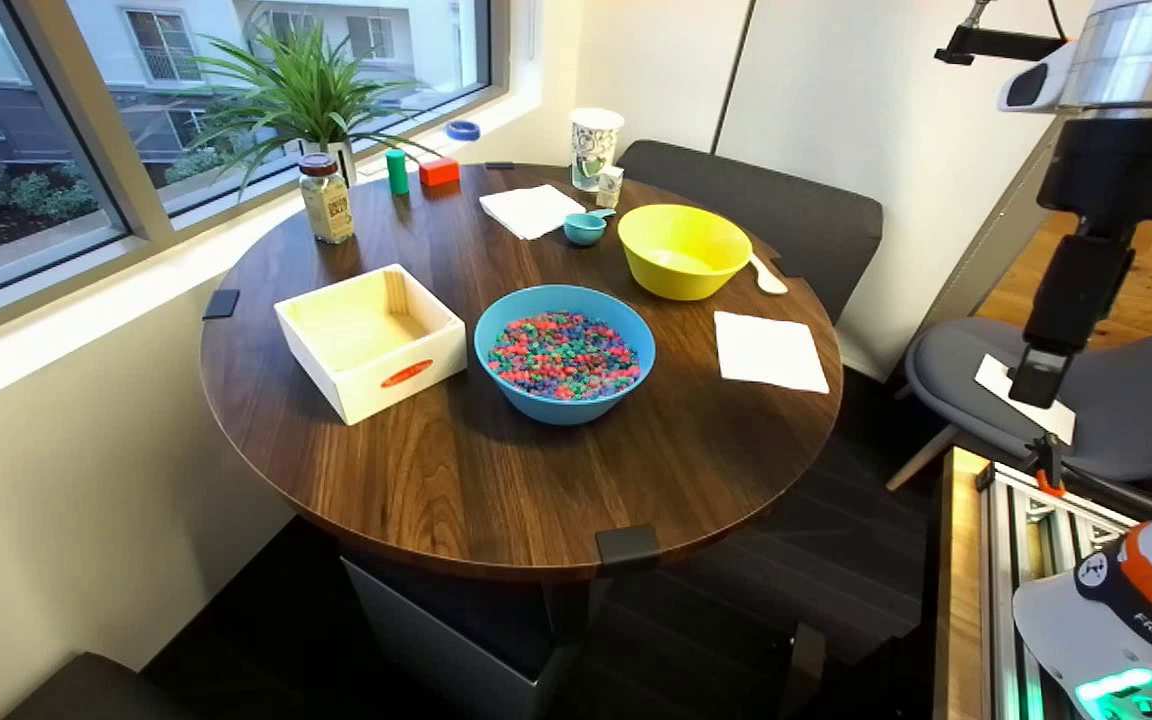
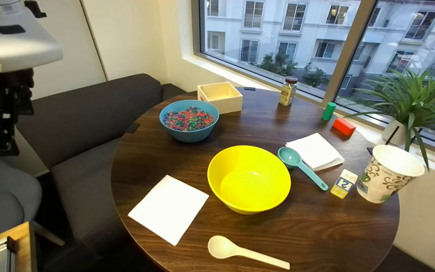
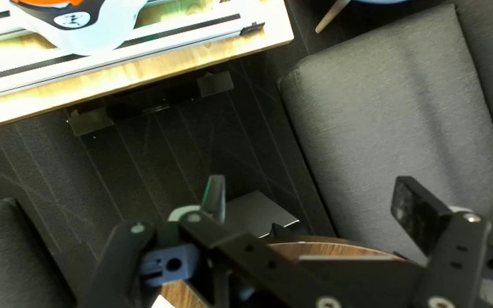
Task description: Pick up the yellow bowl and place it upside down on the table
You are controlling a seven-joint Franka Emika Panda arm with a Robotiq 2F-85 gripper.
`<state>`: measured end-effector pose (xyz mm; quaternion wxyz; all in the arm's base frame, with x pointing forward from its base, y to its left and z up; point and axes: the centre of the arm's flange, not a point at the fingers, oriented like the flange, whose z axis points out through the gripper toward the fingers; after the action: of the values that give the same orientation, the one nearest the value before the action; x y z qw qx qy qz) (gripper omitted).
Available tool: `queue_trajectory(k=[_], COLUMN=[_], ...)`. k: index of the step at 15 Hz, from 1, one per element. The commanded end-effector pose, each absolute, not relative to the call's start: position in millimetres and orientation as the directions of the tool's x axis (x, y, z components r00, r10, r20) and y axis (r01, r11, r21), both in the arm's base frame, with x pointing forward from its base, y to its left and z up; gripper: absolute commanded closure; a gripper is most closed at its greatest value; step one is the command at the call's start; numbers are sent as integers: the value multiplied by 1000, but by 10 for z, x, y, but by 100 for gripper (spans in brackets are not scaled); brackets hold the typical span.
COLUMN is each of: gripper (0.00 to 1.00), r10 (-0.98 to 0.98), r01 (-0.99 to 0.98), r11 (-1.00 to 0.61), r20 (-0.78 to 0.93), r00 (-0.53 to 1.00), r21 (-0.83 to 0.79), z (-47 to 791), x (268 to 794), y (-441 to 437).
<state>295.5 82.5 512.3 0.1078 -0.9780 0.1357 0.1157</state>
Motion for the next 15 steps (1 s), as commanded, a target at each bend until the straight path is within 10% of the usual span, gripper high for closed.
queue_trajectory(k=[1, 15], gripper=[0, 0], r10=[-414, -624], r01=[-437, -631], r11=[-893, -775], r20=[-187, 131], r00=[891, 770], r21=[-106, 16], z=[5140, 5247], x=[3041, 3645], y=[428, -384])
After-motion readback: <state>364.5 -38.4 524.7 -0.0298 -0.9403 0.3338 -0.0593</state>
